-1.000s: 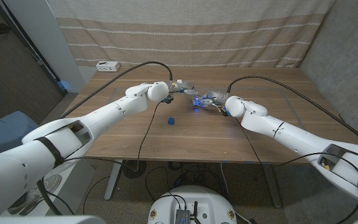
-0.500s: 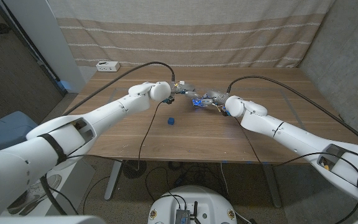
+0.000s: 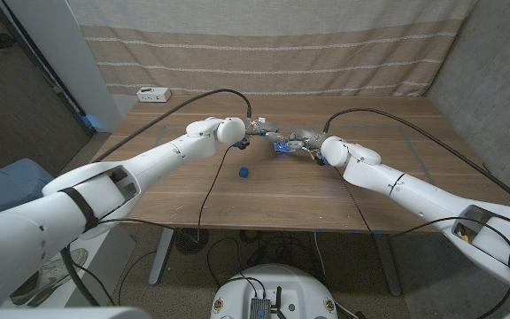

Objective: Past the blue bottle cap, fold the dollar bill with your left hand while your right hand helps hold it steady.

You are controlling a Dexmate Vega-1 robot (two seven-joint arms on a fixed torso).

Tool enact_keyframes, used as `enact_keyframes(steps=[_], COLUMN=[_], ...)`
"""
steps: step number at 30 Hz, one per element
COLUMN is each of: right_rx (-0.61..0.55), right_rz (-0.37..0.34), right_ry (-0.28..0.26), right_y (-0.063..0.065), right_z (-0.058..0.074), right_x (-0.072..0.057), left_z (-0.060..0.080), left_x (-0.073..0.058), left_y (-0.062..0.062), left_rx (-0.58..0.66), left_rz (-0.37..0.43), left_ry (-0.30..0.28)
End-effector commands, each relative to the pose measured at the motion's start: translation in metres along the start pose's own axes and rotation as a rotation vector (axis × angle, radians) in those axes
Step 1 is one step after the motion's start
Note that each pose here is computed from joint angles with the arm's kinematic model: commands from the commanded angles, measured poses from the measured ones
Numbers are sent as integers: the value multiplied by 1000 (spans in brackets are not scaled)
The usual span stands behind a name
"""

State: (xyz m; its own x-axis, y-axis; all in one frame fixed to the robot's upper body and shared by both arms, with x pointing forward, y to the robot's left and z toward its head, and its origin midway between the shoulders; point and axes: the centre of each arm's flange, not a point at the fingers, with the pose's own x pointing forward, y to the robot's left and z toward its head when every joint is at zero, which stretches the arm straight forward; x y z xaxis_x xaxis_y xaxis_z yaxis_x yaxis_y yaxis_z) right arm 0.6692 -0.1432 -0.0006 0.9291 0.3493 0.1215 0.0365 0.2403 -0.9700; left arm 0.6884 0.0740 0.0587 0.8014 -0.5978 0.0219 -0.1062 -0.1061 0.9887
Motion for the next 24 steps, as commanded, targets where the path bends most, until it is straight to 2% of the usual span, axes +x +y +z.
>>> enact_keyframes(steps=[1,11,18,24], right_rx=[6,4,-3,-5], right_rz=[-1,-7,-3,-2], right_ry=[4,5,9,9], right_y=[1,1,3,4], right_z=[-2,-3,-3,-1], right_x=[-2,-4,-5,-5], left_z=[5,5,5,2], left_x=[6,6,6,1], left_y=[-7,-9,-16,-23], left_rx=[22,32,36,49], left_rz=[-33,-51,-81,-91], left_ry=[-2,12,28,34])
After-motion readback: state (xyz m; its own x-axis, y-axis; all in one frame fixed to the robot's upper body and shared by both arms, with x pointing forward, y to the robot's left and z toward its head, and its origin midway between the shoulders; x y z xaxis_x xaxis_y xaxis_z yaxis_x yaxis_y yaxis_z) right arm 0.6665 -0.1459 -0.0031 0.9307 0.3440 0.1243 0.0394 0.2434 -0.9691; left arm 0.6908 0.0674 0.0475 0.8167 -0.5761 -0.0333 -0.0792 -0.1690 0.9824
